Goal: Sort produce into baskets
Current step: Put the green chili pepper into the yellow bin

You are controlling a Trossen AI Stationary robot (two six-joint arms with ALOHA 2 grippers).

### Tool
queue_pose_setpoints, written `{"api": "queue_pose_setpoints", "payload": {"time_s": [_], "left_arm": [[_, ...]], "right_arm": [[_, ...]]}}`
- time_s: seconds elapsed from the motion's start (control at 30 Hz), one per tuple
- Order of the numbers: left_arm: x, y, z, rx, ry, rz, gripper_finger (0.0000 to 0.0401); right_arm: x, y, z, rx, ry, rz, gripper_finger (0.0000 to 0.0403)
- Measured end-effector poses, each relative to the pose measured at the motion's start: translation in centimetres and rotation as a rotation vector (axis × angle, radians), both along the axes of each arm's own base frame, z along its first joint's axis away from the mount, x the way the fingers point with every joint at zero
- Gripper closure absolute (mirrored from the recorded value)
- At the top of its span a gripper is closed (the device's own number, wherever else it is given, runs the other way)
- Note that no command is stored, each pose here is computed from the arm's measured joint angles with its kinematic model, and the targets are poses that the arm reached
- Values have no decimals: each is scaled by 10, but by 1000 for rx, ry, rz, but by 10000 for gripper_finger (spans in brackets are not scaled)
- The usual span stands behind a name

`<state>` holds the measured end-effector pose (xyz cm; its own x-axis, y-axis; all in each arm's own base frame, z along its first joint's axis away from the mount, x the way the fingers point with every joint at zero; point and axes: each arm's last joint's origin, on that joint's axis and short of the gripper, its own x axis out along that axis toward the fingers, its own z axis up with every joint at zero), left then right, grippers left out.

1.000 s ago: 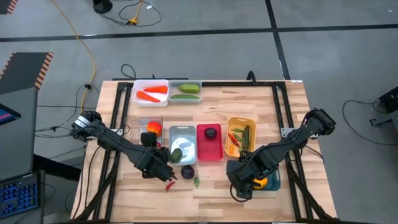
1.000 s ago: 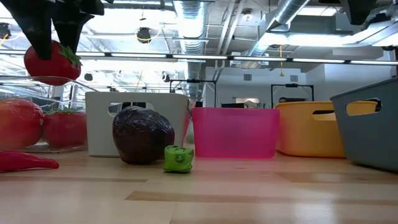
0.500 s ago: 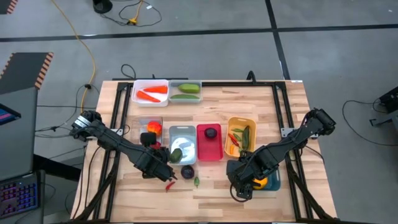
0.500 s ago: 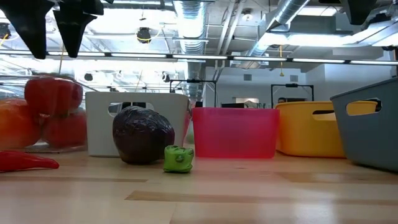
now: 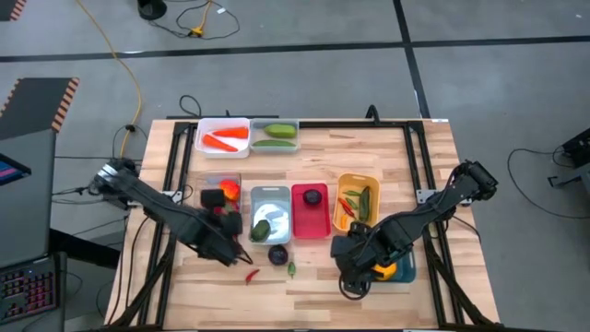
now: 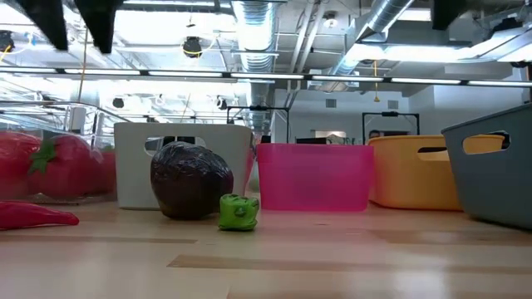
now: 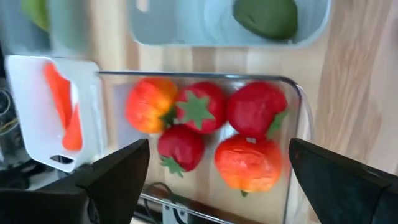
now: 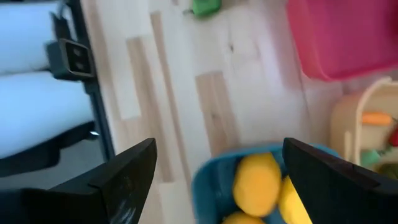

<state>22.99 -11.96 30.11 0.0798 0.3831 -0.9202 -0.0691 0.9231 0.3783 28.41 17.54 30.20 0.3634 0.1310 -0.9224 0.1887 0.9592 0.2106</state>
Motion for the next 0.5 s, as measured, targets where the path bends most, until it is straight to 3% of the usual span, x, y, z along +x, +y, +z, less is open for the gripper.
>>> {"api": "queue_pose_setpoints", "payload": {"time_s": [0.3, 0.5], "left_arm": [[-32, 6, 37, -56, -366, 10, 29], [-44, 4, 36, -96, -431, -23, 29]], "right_arm": [[18, 12, 12, 90, -234, 87, 27], [30, 20, 23, 163, -406, 105, 27]]}}
